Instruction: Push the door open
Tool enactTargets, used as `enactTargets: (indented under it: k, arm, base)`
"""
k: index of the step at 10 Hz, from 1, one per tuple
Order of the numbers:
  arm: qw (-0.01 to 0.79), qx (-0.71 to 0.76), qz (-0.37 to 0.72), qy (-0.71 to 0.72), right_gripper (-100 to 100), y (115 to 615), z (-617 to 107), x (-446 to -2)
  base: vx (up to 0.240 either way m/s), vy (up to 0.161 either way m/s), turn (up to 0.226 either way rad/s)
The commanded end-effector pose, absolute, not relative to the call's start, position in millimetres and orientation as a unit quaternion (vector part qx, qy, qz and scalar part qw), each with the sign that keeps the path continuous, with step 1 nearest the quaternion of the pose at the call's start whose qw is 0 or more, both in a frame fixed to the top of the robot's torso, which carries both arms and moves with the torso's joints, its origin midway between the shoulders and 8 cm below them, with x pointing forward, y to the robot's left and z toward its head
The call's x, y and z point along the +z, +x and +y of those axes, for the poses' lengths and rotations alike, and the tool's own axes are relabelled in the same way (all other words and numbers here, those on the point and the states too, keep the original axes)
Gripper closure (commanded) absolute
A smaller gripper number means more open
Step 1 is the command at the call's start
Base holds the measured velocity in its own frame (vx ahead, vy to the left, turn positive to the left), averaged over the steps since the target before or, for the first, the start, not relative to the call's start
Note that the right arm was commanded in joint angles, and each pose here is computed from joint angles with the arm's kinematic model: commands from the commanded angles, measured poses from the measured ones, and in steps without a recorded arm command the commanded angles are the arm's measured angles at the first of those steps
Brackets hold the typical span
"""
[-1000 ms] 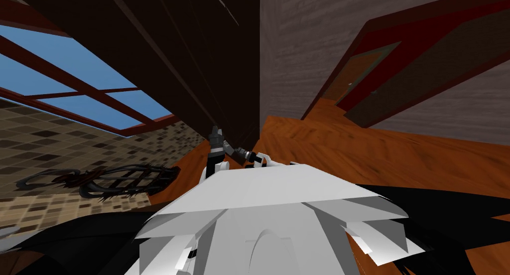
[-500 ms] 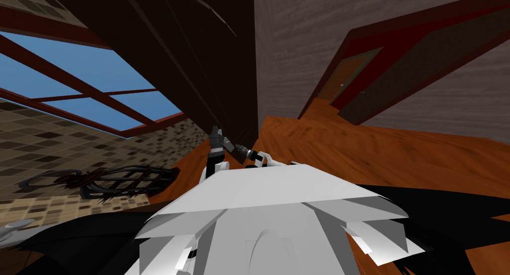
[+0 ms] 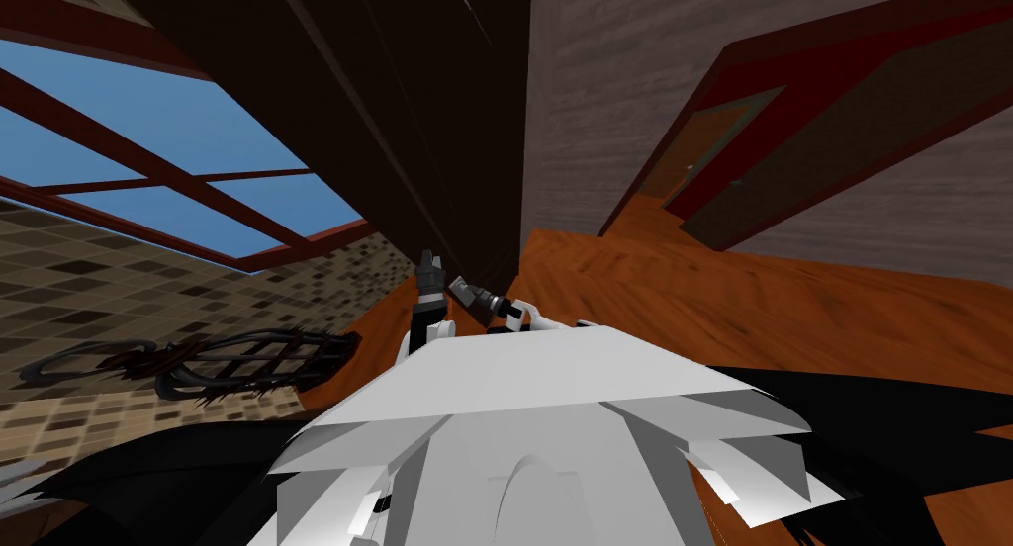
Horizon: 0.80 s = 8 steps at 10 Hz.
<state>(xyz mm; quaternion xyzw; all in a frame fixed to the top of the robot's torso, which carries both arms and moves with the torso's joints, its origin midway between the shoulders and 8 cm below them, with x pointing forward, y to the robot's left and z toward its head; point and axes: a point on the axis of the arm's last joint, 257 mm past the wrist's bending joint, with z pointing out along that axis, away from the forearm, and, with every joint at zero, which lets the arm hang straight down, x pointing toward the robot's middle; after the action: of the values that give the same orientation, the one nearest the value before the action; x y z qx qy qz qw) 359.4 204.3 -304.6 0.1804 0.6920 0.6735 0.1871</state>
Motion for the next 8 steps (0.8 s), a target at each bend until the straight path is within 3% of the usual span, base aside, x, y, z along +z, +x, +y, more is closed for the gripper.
enactTargets:
  k: [1, 3, 4, 8]
  arm:
    - [0.188, 0.675, 0.690, 0.182, -100, 360.3, 208.0, -301.8]
    - [0.187, 0.677, 0.688, 0.183, -100, 359.5, 209.9, -299.5]
    - [0.187, 0.677, 0.688, 0.183, 100, 359.5, 209.9, -299.5]
    - [0.187, 0.677, 0.688, 0.183, 100, 359.5, 209.9, -299.5]
  base:
    - [0.084, 0.184, 0.013]
    - [0.076, 0.115, 0.009]
    - [-0.009, -0.008, -0.001]
    - [-0.012, -0.017, 0.001]
